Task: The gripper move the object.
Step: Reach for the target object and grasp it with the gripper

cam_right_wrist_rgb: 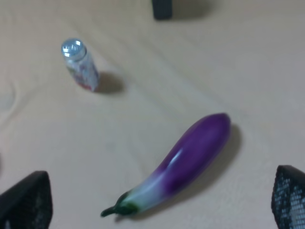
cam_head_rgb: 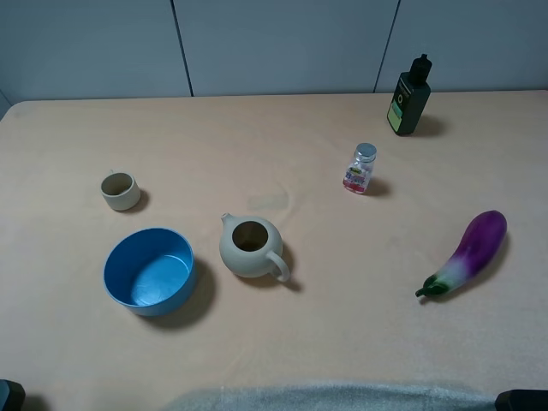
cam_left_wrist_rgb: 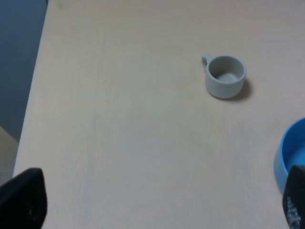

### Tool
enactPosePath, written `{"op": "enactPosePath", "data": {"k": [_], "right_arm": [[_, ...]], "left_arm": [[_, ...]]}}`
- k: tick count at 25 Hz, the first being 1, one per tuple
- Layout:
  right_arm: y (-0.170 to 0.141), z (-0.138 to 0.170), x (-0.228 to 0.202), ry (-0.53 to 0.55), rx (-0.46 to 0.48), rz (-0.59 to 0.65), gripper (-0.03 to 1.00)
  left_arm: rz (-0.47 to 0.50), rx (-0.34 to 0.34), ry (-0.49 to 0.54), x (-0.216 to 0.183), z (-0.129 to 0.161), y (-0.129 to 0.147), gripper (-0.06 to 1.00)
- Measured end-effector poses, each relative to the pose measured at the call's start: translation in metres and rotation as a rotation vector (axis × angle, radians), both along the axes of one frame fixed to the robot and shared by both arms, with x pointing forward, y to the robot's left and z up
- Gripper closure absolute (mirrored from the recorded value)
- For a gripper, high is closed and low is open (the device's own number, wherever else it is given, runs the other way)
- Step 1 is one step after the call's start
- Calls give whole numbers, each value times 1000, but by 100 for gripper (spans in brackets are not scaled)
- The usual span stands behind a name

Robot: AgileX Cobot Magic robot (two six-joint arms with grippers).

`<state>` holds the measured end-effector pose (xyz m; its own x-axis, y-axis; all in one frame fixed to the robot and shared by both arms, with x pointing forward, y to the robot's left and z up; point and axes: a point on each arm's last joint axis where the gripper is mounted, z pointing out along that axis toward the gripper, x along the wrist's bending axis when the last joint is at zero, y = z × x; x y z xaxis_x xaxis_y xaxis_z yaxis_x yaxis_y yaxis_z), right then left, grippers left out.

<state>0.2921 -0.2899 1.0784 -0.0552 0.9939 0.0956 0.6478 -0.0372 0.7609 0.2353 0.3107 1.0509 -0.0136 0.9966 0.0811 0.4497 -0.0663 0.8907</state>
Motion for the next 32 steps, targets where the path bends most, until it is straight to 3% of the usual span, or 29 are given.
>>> {"op": "enactPosePath", "data": {"k": [8,16,32], "right_arm": [[6,5,50,202,83,-40,28],[8,-16,84,407,155,-139,28],[7,-56,123,645,142,-236,28]], "left_arm": [[0,0,0,0,0,0,-5],[0,0,0,0,0,0,-5],[0,0,0,0,0,0,-5]]}}
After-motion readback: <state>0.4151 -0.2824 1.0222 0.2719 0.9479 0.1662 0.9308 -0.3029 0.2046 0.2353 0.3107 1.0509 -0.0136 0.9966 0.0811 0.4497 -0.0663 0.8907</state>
